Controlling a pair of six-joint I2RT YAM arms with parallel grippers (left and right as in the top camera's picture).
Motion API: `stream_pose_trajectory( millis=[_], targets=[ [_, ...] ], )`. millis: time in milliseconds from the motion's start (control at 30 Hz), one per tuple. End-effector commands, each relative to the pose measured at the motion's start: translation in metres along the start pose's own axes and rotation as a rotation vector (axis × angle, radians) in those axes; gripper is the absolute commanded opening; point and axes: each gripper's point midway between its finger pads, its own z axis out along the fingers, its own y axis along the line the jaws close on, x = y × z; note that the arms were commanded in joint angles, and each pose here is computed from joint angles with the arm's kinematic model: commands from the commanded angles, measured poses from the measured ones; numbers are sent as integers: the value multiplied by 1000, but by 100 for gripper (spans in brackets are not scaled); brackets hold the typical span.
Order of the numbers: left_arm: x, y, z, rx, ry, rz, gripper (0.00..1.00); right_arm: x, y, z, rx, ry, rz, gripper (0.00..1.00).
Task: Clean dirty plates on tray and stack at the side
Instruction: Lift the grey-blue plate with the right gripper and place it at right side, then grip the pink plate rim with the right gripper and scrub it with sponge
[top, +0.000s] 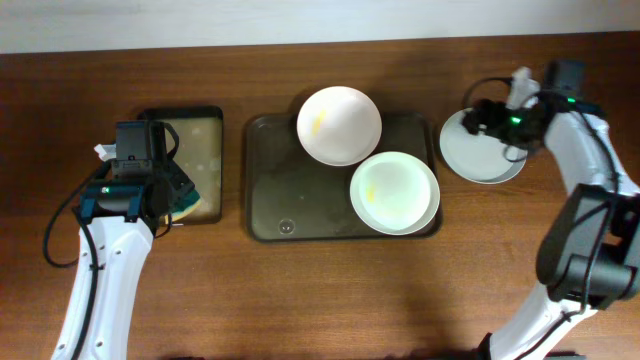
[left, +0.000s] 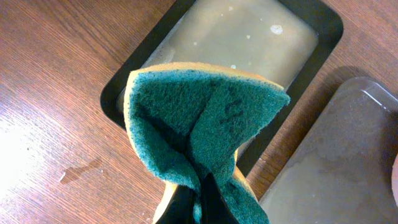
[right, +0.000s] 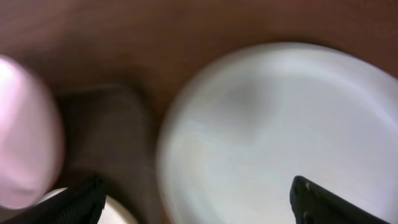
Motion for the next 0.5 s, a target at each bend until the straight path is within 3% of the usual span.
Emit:
stream_pose_trajectory(
  millis=[0,67,167,367,467],
  targets=[
    [-1,-1,-2,10,-4,11,0,3,76,26,-109,0,-174,95],
    [-1,-1,-2,10,-4,11,0,0,106,39,-44,-36,-275,93],
    [-1,-1,-2,10,-4,11,0,6,131,58,56,-56,-341,81],
    [-1,-1,-2,11,-4,11,0,46,141,102,101,31,-83,75],
    [-1,0,-2,10,-3,11,0,65,147,119,102,75,-55,73]
  ],
)
